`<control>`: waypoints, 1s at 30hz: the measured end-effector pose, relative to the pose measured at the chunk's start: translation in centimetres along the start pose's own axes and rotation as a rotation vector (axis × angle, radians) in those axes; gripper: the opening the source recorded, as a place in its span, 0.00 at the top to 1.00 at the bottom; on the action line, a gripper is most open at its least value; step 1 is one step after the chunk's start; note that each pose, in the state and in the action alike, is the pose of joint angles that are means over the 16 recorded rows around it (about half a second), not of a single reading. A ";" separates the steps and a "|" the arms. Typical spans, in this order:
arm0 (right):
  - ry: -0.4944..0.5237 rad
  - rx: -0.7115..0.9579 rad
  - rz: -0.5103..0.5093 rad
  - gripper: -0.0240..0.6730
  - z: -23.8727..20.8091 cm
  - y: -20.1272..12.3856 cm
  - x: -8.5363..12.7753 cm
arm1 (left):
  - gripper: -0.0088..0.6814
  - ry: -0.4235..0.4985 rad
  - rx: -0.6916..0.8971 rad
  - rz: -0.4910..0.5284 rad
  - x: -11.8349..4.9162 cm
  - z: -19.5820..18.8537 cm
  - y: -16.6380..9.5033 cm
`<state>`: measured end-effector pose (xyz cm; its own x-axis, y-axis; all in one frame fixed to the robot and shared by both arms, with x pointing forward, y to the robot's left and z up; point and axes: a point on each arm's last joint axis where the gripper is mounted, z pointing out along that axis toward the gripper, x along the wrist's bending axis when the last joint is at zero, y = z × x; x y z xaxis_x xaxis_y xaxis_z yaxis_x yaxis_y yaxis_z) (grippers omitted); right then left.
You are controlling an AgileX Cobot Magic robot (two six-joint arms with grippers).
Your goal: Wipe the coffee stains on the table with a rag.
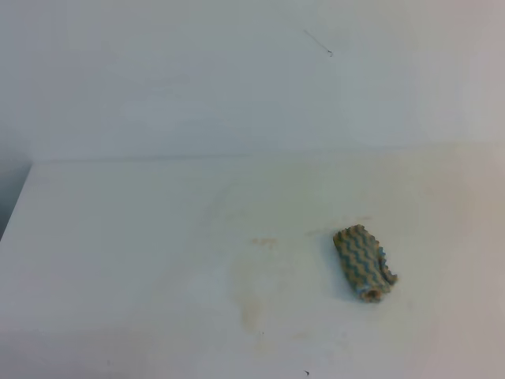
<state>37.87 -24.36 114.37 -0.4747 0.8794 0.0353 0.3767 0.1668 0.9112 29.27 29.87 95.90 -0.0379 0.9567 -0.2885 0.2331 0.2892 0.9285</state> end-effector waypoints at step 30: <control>-0.465 -0.384 -0.056 0.97 -4.4 -13.8 -0.9 | 0.99 0.000 0.000 0.000 0.0 0.0 0.0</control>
<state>29.59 -29.38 103.56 -0.0554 0.9910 -0.1215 0.0061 0.1221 0.9925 29.27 29.87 95.89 -0.0379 0.9567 -0.2885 0.2332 0.2892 0.9284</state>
